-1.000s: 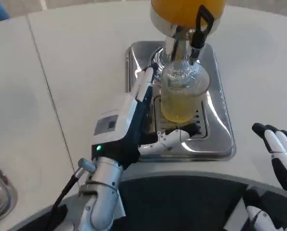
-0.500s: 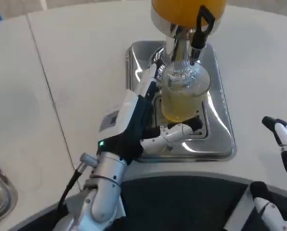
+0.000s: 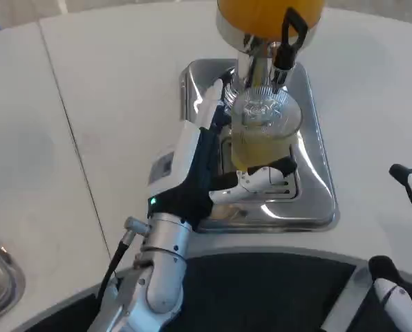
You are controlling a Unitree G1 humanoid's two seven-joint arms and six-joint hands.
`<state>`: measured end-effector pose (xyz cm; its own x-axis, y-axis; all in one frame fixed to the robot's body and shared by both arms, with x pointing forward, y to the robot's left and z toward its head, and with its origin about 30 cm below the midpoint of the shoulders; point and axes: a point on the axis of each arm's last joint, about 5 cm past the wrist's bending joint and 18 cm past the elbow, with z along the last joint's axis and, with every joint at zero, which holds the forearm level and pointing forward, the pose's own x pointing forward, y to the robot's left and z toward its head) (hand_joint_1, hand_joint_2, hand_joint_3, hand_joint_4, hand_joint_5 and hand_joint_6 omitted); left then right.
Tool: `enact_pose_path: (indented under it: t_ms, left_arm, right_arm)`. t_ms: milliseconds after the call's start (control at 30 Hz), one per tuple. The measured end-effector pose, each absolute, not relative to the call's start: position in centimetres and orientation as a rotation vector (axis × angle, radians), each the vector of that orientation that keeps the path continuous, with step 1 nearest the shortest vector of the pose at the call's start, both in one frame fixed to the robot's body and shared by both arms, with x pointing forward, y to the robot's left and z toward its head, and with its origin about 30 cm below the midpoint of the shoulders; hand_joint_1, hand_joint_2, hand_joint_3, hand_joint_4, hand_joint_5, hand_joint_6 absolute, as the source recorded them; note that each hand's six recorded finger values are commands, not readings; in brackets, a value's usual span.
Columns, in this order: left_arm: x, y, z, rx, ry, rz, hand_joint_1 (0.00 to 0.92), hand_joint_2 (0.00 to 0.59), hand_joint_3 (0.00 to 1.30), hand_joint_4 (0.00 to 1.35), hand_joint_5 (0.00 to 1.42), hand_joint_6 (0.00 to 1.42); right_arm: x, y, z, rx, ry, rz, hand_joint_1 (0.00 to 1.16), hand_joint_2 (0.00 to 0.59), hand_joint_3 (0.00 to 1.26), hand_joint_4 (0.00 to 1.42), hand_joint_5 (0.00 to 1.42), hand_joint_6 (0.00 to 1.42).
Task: Grasp the cup under the faucet to collect the drink, then remove the cup.
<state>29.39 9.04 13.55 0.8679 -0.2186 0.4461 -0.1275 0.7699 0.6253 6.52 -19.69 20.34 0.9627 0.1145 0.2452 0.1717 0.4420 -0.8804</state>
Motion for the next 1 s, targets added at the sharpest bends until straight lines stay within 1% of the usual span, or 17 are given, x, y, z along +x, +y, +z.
enact_pose_path:
  t_ms: [133, 300, 467, 533, 667, 800, 1000]
  left_arm:
    - [29.3, 8.9, 13.2, 0.703, -0.517, -0.060, 0.332, 0.028, 0.00, 0.02, 0.31, 0.28]
    - [29.4, 8.7, 13.2, 0.705, -0.513, -0.058, 0.332, 0.029, 0.02, 0.03, 0.32, 0.29]
    - [29.6, 8.4, 13.2, 0.701, -0.515, -0.054, 0.332, 0.031, 0.03, 0.05, 0.33, 0.29]
    - [29.5, 8.2, 13.1, 0.695, -0.514, -0.046, 0.337, 0.037, 0.05, 0.07, 0.36, 0.32]
    - [29.6, 7.9, 13.0, 0.691, -0.518, -0.034, 0.343, 0.042, 0.08, 0.11, 0.40, 0.37]
    - [29.6, 7.5, 13.0, 0.683, -0.523, -0.026, 0.345, 0.044, 0.09, 0.12, 0.42, 0.40]
    - [29.7, 6.8, 13.1, 0.685, -0.529, -0.030, 0.381, 0.057, 0.11, 0.14, 0.44, 0.42]
  right_arm:
    - [6.5, -19.7, 20.4, -1.122, -0.284, -0.031, 0.18, 0.508, 0.00, 0.00, 0.00, 0.00]
    - [6.6, -19.5, 20.3, -1.158, -0.285, -0.010, 0.19, 0.512, 0.00, 0.00, 0.00, 0.00]
    - [7.0, -19.4, 20.3, -1.155, -0.301, 0.004, 0.20, 0.514, 0.00, 0.00, 0.00, 0.00]
    - [7.0, -19.4, 20.3, -1.153, -0.304, 0.005, 0.20, 0.514, 0.00, 0.00, 0.00, 0.00]
    - [7.0, -19.4, 20.3, -1.151, -0.299, 0.007, 0.20, 0.516, 0.00, 0.00, 0.00, 0.00]
    - [7.0, -19.4, 20.4, -1.149, -0.293, 0.006, 0.19, 0.519, 0.00, 0.00, 0.00, 0.00]
    - [7.1, -19.6, 20.4, -1.141, -0.271, 0.003, 0.19, 0.514, 0.00, 0.00, 0.00, 0.00]
